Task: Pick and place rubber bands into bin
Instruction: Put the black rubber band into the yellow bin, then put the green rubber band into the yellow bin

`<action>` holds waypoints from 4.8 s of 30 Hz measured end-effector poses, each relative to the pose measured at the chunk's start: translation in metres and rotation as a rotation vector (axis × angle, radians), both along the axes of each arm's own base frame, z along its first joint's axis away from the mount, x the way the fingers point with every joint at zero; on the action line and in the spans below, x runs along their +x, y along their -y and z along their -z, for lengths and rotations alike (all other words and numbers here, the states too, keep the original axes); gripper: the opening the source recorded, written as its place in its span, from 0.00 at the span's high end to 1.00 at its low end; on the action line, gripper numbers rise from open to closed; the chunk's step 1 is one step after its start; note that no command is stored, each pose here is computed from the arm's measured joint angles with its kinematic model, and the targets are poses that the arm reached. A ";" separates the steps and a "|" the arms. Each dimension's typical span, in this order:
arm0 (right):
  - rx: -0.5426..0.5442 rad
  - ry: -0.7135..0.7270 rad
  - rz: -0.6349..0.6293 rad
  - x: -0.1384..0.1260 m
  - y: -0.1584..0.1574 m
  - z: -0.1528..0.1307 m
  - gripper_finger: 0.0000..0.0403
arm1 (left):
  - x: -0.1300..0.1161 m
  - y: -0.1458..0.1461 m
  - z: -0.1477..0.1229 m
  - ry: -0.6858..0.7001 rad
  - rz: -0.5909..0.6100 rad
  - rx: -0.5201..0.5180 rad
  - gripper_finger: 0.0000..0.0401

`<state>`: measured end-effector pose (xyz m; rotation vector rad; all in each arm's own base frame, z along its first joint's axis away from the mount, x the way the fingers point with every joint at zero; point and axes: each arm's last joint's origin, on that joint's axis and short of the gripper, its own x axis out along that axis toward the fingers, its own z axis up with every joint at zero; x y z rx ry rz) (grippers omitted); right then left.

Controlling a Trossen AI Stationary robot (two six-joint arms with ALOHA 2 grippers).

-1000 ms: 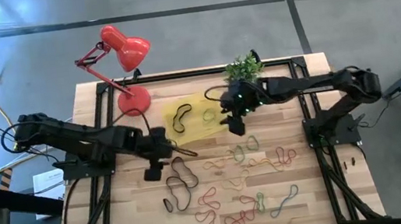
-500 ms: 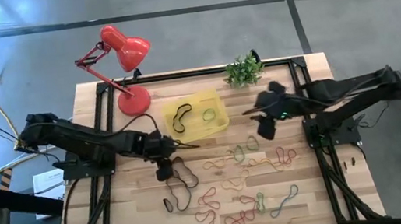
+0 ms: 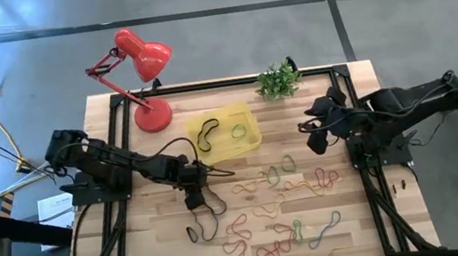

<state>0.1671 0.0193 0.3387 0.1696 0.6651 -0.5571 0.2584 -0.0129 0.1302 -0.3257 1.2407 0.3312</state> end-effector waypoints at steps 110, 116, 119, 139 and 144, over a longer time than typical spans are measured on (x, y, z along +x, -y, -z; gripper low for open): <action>-0.053 -0.006 0.065 -0.001 0.006 0.000 0.55 | 0.039 -0.158 -0.070 -0.104 0.201 0.468 0.76; -0.052 -0.006 0.065 -0.001 0.006 0.000 0.55 | 0.039 -0.158 -0.070 -0.105 0.200 0.471 0.58; -0.052 -0.006 0.065 -0.001 0.006 0.000 0.55 | 0.039 -0.156 -0.074 -0.057 0.221 0.429 0.51; 0.049 -0.088 -0.065 0.003 0.001 0.020 0.55 | 0.007 -0.051 -0.187 0.266 0.545 0.427 0.44; 0.171 -0.139 -0.106 0.009 -0.004 0.075 0.55 | 0.003 -0.028 -0.191 0.246 0.527 0.490 0.44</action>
